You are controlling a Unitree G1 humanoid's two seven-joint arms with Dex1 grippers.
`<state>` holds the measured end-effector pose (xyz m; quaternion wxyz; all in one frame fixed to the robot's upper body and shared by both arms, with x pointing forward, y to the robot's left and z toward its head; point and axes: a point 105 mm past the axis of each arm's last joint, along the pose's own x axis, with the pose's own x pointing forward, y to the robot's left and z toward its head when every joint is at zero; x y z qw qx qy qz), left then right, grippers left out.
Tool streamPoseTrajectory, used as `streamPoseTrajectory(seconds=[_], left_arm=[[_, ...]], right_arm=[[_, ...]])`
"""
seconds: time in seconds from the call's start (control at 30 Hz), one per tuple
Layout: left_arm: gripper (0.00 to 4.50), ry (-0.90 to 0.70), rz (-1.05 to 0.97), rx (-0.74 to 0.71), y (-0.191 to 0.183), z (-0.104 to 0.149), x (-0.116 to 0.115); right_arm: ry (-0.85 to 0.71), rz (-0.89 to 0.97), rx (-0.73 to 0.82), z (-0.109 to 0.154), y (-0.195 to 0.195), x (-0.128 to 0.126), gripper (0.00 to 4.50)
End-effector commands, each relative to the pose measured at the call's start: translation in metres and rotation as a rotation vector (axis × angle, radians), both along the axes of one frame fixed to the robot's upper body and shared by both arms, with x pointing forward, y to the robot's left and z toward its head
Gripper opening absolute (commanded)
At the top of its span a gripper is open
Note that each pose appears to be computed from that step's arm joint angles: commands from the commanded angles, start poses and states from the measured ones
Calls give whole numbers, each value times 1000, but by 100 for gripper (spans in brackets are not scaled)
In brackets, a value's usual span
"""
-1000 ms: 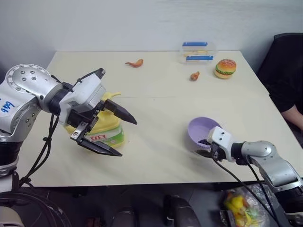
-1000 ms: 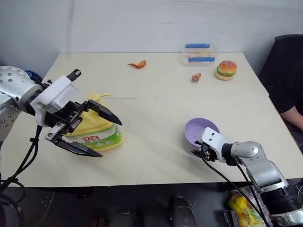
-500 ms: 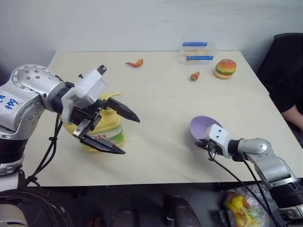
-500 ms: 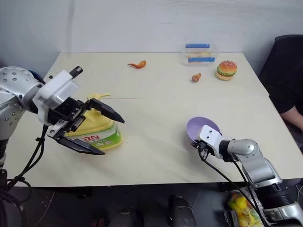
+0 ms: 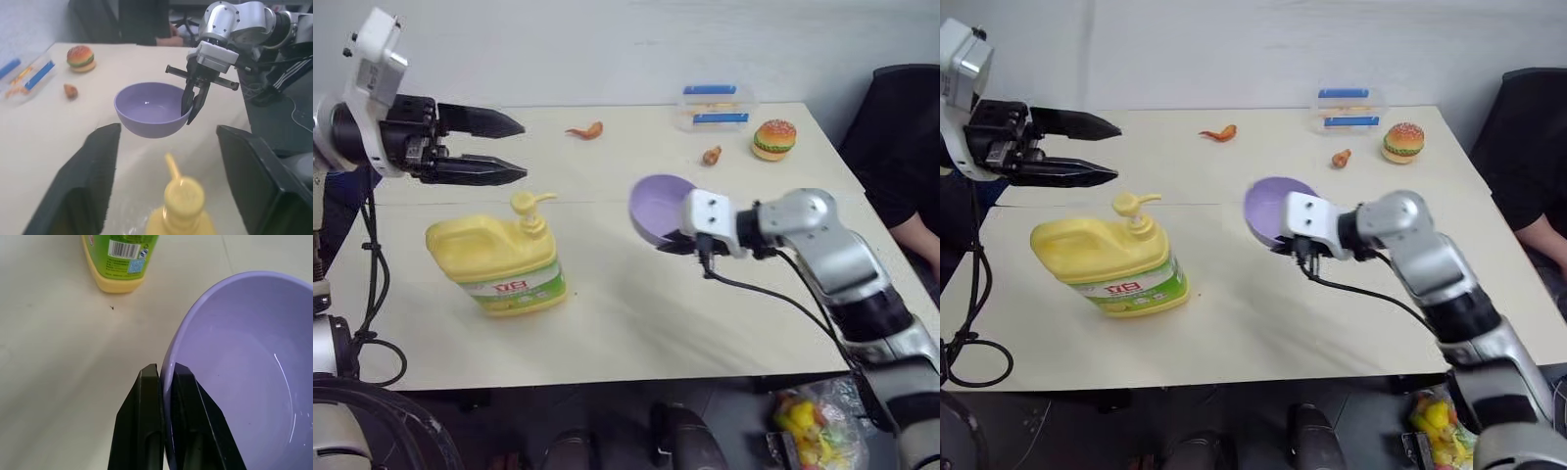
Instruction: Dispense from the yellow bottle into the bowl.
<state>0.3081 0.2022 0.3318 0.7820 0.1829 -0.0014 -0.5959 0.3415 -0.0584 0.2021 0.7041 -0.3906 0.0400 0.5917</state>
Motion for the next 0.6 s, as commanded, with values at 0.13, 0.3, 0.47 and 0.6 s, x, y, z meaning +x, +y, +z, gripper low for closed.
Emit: streamPoseTrajectory(seconds=[0.13,0.3,0.47,0.6], left_arm=[[125,-38,-57,34,-9,5,-4],[2,-40,-54,87,-15,-8,3],[2,-35,-64,112,-17,-16,5],[2,-38,-63,156,-16,-26,6]], right_arm=[[-48,59,-25,13,27,16,0],[-71,114,-37,21,43,18,0],[-88,176,-37,35,56,11,0],[-100,223,-48,46,59,1,0]])
